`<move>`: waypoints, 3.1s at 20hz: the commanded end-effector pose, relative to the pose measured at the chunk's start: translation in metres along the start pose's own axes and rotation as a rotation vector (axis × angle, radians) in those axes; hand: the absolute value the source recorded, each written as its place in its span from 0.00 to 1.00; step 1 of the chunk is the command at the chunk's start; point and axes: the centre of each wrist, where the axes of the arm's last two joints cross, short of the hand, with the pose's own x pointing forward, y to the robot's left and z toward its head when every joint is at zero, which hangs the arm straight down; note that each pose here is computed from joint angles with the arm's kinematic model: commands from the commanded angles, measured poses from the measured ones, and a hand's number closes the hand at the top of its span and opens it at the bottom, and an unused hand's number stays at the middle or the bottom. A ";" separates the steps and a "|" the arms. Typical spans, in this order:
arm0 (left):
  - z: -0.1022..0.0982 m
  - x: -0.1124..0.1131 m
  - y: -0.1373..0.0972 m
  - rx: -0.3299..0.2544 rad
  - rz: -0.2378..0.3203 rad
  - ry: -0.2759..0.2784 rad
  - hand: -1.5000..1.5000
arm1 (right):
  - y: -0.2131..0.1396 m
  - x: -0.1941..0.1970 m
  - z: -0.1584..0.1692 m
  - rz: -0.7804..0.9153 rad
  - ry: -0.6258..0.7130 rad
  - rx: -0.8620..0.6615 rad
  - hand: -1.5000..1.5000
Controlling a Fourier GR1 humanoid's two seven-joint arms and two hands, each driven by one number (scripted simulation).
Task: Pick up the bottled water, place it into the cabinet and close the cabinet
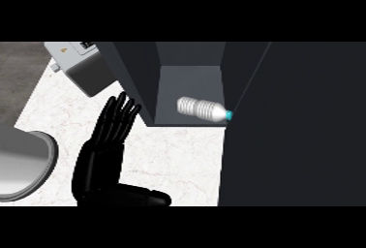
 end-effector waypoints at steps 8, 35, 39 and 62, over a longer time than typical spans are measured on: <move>0.058 0.050 0.000 -0.009 0.069 -0.037 0.00 | 0.009 0.016 0.011 0.110 0.134 0.284 1.00; 0.138 0.122 0.119 0.064 0.028 -0.066 0.00 | 0.100 0.033 -0.057 0.054 0.129 0.501 1.00; 0.138 0.140 0.117 0.051 0.027 -0.081 0.00 | 0.110 0.036 -0.075 0.073 0.129 0.512 1.00; 0.176 0.169 0.169 0.106 0.035 -0.088 0.00 | 0.048 0.035 -0.257 -0.061 0.178 0.402 1.00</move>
